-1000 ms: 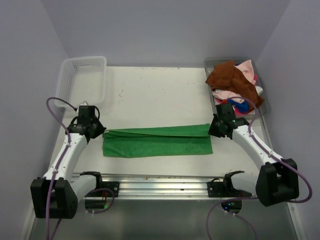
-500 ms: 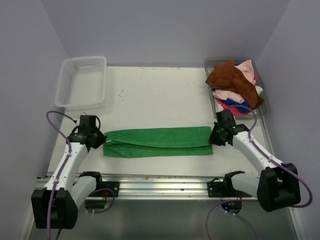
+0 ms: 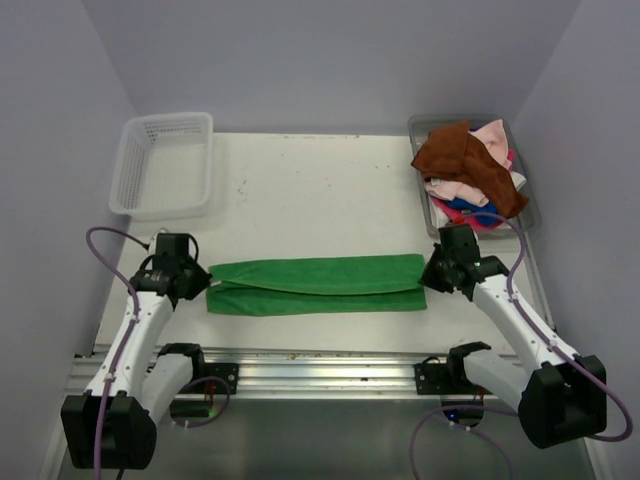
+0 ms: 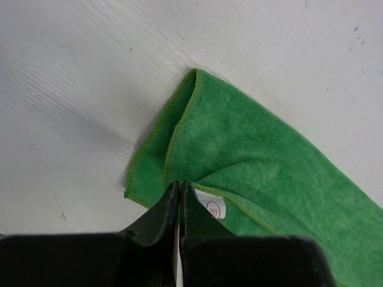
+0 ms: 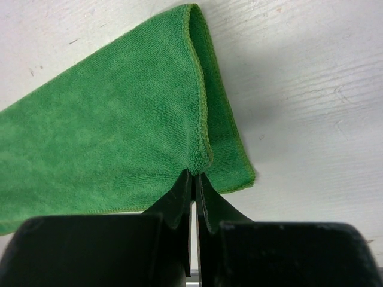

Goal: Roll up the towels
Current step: Fold the towel

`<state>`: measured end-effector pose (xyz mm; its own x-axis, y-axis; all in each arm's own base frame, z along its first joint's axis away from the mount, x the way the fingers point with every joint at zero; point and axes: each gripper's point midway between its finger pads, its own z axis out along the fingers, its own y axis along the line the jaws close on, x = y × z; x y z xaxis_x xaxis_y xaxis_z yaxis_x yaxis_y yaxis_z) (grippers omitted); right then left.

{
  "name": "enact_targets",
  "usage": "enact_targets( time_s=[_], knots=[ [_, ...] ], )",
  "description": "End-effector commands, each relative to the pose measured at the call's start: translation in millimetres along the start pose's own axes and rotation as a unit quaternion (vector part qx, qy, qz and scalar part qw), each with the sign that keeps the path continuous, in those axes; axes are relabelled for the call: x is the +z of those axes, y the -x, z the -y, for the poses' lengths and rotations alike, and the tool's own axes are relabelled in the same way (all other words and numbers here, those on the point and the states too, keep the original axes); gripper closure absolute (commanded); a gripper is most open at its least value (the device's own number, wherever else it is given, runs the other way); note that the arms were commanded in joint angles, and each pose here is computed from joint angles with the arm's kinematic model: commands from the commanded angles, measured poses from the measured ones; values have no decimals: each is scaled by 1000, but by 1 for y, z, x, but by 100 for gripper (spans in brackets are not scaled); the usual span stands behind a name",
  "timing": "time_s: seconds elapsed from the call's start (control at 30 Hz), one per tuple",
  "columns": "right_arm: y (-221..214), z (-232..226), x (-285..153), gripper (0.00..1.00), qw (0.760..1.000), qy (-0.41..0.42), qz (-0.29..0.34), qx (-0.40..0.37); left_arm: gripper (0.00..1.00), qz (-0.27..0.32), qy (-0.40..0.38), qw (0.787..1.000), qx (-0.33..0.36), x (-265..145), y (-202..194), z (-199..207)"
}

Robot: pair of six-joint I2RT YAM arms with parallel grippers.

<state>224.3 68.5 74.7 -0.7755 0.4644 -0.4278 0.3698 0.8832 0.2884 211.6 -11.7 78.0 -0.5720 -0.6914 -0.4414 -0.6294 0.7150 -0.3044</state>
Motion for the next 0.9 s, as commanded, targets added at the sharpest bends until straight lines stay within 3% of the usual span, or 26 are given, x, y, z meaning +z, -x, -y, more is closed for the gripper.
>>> enact_targets(
  time_s=[0.0,0.7,0.73,0.77,0.8,0.83,0.87],
  knots=[
    [-10,6,0,100,1000,-9,-17,11,100,13,3,1000,-17,-12,9,2],
    [-40,28,10,100,998,-35,-47,26,100,4,34,999,-36,-15,1,-12],
    [-40,28,10,90,998,-34,-49,23,92,1,34,999,-34,-14,1,-12],
    [-37,25,9,83,998,-31,-46,21,69,-1,30,999,-31,-14,1,-10],
    [-35,25,8,75,998,-30,-43,19,56,-4,28,999,-24,-14,1,-9],
    [-30,23,4,59,999,-31,-36,17,50,-4,26,999,-20,-15,2,-7],
    [-25,23,1,51,999,-32,-27,11,48,4,20,1000,-17,-18,8,-3]
  ],
)
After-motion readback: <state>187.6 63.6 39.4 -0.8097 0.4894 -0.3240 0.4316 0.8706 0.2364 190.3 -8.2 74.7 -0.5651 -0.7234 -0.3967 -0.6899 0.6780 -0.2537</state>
